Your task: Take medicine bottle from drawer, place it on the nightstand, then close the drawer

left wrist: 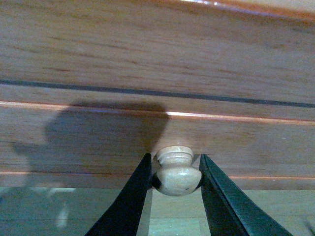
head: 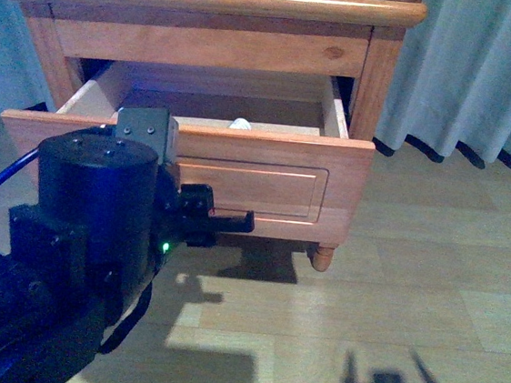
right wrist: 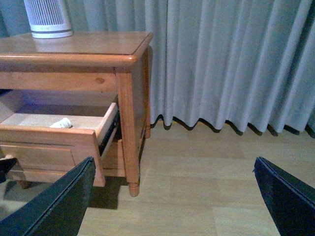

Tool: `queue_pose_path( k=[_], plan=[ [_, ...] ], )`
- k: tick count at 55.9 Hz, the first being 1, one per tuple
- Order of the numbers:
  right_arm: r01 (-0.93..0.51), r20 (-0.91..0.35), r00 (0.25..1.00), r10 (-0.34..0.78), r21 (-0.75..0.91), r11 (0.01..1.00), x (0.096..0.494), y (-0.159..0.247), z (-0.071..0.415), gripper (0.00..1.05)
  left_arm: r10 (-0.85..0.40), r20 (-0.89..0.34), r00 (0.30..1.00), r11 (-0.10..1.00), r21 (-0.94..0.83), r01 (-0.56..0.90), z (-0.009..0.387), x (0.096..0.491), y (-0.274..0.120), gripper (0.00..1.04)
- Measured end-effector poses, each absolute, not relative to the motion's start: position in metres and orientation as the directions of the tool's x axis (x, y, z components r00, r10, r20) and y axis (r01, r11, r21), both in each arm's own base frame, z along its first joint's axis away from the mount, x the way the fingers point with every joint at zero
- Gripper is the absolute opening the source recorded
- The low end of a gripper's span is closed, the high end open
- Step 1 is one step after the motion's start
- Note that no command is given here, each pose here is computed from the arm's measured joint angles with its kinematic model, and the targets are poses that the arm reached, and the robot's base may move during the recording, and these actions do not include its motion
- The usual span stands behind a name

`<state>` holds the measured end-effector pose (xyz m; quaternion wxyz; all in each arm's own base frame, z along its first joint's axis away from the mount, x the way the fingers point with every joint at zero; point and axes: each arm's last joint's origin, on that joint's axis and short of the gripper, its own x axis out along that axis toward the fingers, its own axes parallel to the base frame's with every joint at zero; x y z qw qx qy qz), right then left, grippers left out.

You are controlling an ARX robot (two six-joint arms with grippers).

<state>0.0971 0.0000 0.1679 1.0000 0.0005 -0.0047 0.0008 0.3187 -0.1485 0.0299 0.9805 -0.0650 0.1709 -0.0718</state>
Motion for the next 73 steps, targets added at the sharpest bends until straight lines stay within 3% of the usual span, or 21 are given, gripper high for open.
queue_pose_path(
  k=[18,31,57,73],
  plan=[
    [-0.001,0.009,1.000,0.001,0.001,1.000,0.097,0.000,0.168,0.98,-0.181,-0.361,0.915,0.972,-0.208,0.110,0.038,0.278,-0.154,0.26],
    [-0.001,0.009,1.000,0.001,0.001,1.000,0.097,0.000,0.168,0.98,-0.189,-0.367,0.911,0.969,-0.219,0.113,0.039,0.270,-0.157,0.26],
    [-0.001,0.009,1.000,0.001,0.001,1.000,0.097,0.000,0.168,0.98,-0.279,-0.361,0.890,0.941,-0.286,0.179,0.054,0.238,-0.155,0.99],
    [-0.001,0.009,1.000,0.001,0.001,1.000,0.097,0.000,0.168,0.98,-0.262,-0.396,0.880,0.949,-0.273,0.160,0.114,0.227,-0.081,0.98]
  ],
)
